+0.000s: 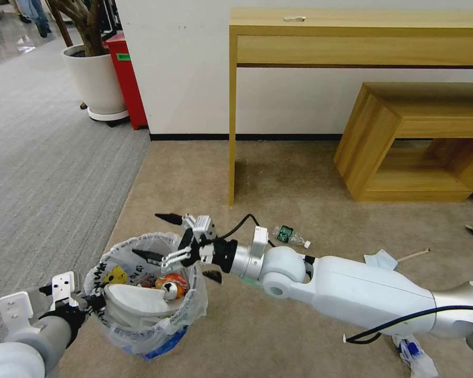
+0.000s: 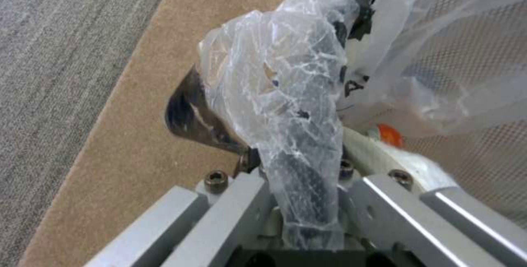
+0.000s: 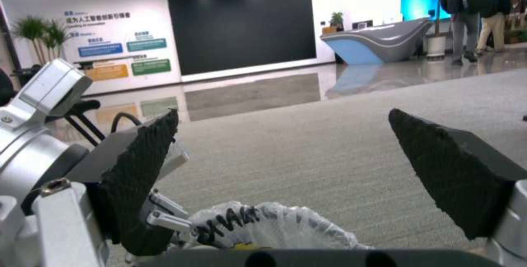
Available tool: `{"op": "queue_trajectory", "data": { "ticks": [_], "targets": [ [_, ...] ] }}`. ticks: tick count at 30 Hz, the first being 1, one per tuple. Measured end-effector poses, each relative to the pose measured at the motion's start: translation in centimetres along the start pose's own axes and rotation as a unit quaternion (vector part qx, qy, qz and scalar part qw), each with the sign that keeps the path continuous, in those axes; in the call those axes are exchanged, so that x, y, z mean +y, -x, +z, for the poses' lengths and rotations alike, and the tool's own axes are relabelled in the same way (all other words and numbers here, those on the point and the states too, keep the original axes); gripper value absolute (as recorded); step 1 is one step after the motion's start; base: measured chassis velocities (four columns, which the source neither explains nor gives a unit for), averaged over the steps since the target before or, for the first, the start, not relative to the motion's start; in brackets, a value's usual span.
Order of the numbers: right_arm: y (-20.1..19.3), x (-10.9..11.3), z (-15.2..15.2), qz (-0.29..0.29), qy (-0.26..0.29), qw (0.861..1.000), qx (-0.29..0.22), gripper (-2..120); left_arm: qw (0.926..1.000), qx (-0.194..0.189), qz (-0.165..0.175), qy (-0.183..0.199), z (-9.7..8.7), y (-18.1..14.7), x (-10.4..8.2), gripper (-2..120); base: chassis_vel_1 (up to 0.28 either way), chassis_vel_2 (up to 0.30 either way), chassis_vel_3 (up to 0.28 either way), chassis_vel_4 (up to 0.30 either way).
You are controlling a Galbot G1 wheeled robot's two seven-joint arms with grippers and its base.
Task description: Pick up the trash bin and place the garbage on the floor into it.
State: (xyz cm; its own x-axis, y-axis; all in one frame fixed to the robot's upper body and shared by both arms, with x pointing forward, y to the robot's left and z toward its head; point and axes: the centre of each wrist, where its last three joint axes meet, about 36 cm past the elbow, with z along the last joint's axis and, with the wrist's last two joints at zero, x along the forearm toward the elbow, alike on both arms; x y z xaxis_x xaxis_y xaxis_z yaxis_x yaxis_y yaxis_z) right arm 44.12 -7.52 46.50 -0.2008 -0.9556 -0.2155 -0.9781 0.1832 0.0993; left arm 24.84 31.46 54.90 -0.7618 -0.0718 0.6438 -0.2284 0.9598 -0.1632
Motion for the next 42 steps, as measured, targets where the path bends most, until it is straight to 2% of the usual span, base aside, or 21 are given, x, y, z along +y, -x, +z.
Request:
{"op": "queue_trajectory", "data": {
  "ticks": [10, 18, 20, 22, 24, 26, 28, 30, 32, 34, 36, 38, 42],
  "targets": [
    [0.5, 0.5, 1.0, -0.008, 0.007, 1.0, -0.005, 96, 1.0, 0.002, 0.005, -0.004, 0.1, -0.1, -0.1, 1, 0.0, 0.0, 0.0, 0.0],
    [1.7, 0.6, 0.4, 0.003, 0.013, 0.999, -0.032, 96, 1.0, 0.002, 0.007, -0.006, 0.2, -0.2, -0.1, 1, 0.0, 0.0, 0.0, 0.0],
    [1.3, -0.5, -0.8, 0.034, 0.011, 0.998, -0.048, 98, 1.0, 0.002, 0.006, -0.003, 0.1, -0.1, 0.0, 1, 0.0, 0.0, 0.0, 0.0],
    [1.2, -0.6, -1.0, 0.036, 0.011, 0.998, -0.049, 98, 1.0, 0.002, 0.006, -0.003, 0.1, -0.1, 0.0, 1, 0.0, 0.0, 0.0, 0.0],
    [-0.3, -1.9, -2.1, 0.086, 0.01, 0.994, -0.061, 100, 1.0, 0.002, 0.005, -0.001, -0.1, 0.1, 0.2, 1, 0.0, 0.0, 0.0, 0.0],
    [-0.7, -2.0, -2.2, 0.096, 0.01, 0.993, -0.062, 100, 1.0, 0.001, 0.005, -0.001, -0.1, 0.2, 0.2, 1, 0.0, 0.0, 0.0, 0.0],
    [-2.6, -2.7, -2.6, 0.14, 0.009, 0.988, -0.07, 100, 1.0, -0.001, 0.006, -0.002, -0.3, 0.4, 0.3, 1, 0.0, 0.0, 0.0, 0.0],
    [-3.0, -2.8, -2.7, 0.15, 0.009, 0.986, -0.071, 100, 1.0, -0.001, 0.006, -0.002, -0.3, 0.4, 0.3, 1, 0.0, 0.0, 0.0, 0.0],
    [-4.2, -3.3, -3.3, 0.185, 0.006, 0.98, -0.078, 100, 1.0, 0.0, 0.005, -0.007, -0.2, 0.5, 0.3, 1, 0.0, 0.0, 0.0, 0.0],
    [-4.4, -3.4, -3.4, 0.193, 0.004, 0.978, -0.079, 100, 1.0, 0.0, 0.005, -0.008, -0.2, 0.4, 0.4, 1, 0.0, 0.0, 0.0, 0.0],
    [-5.5, -4.0, -4.2, 0.231, -0.007, 0.969, -0.086, 100, 0.9999, -0.003, 0.007, -0.009, -0.2, 0.4, 0.3, 1, 0.0, 0.0, 0.0, 0.0],
    [-5.8, -4.1, -4.4, 0.238, -0.009, 0.967, -0.087, 100, 0.9999, -0.003, 0.008, -0.009, -0.3, 0.4, 0.3, 1, 0.0, 0.0, 0.0, 0.0],
    [-8.6, -5.2, -5.5, 0.309, -0.029, 0.947, -0.084, 100, 0.9998, -0.006, 0.014, -0.01, -0.3, 0.4, 0.3, 1, 0.0, 0.0, 0.0, 0.0]
  ]
}}
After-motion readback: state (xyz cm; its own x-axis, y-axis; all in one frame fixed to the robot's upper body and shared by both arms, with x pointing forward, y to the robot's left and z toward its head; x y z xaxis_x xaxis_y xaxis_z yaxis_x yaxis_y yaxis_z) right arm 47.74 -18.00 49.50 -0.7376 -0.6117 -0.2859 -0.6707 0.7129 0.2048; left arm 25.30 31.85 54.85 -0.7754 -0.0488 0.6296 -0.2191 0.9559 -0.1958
